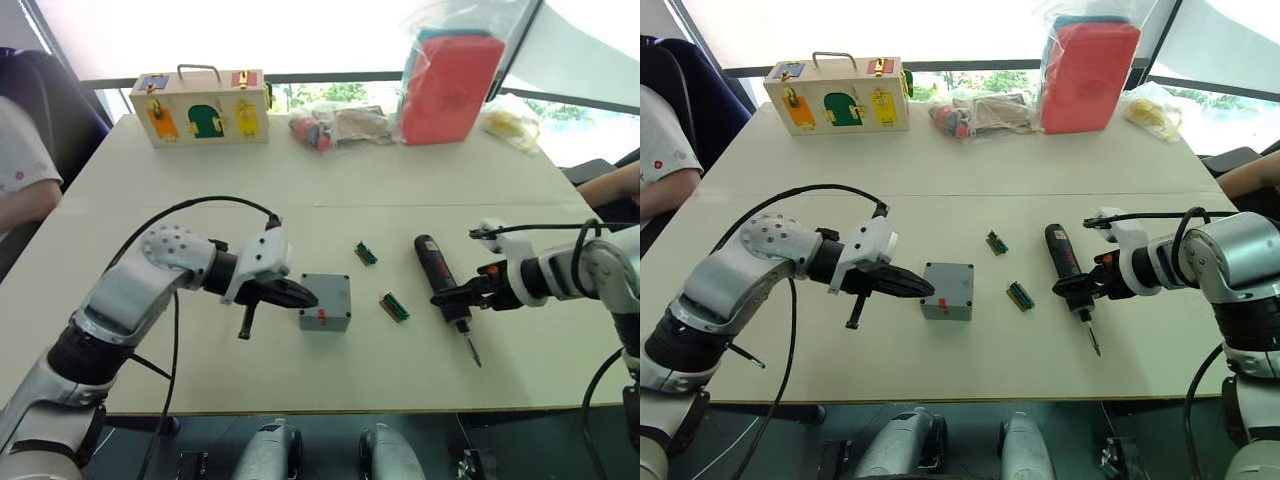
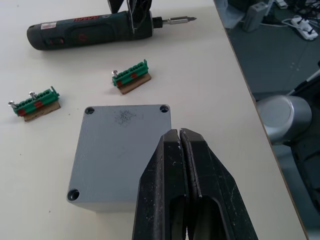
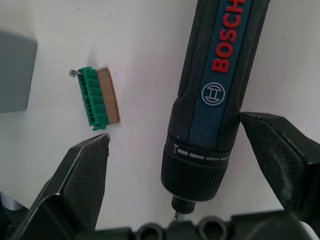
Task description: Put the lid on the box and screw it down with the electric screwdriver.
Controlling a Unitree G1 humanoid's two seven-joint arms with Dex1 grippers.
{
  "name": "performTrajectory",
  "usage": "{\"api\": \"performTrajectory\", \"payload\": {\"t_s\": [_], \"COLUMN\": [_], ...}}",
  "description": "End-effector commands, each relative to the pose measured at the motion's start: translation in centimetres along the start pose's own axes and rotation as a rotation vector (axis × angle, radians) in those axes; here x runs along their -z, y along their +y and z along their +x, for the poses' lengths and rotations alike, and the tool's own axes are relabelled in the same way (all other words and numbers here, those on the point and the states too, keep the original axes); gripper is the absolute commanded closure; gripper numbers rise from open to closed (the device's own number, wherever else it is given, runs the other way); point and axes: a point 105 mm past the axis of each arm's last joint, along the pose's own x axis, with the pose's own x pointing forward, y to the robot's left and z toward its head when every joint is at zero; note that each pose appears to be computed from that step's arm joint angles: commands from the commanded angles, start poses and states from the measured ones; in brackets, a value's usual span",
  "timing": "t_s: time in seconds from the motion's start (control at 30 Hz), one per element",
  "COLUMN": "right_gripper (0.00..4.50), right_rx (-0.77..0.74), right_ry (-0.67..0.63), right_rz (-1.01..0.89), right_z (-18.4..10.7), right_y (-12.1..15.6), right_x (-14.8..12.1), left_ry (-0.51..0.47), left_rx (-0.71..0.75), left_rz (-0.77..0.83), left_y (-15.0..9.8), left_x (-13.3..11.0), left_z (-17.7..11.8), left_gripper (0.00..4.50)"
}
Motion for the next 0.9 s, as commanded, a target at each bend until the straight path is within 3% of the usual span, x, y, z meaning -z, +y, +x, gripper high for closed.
{"api": "performTrajectory", "payload": {"t_s": [0.03,0.33,0.37,0.4,0.63,0.73,0.9], "right_gripper": [0.01,0.01,0.47,0.61,2.81,2.81,2.81], "right_rx": [-0.001,0.052,0.057,0.061,0.055,0.092,0.183], "right_ry": [0.024,0.15,0.173,0.196,0.377,0.414,0.287], "right_rz": [-0.007,-0.147,-0.168,-0.188,-0.283,-0.272,-0.254], "right_z": [0.8,3.3,3.6,3.8,3.6,2.8,1.6], "right_y": [-0.5,-2.3,-2.5,-2.8,-4.0,-5.4,-7.1], "right_x": [-0.4,0.0,0.2,0.4,2.7,3.6,0.4], "left_ry": [-0.008,-0.033,-0.039,-0.044,-0.091,-0.114,-0.133], "left_rx": [-0.041,-0.1,-0.105,-0.11,-0.152,-0.176,-0.189], "left_rz": [0.04,-0.004,-0.01,-0.013,-0.042,-0.061,-0.082], "left_y": [-0.2,-0.3,-0.3,-0.3,-0.2,-0.1,0.1], "left_x": [-0.8,-0.7,-0.7,-0.8,-1.2,-1.1,-0.9], "left_z": [-0.4,-0.4,-0.4,-0.3,0.2,0.2,0.1], "left_gripper": [4.5,4.5,4.5,4.5,4.5,4.5,4.5]}}
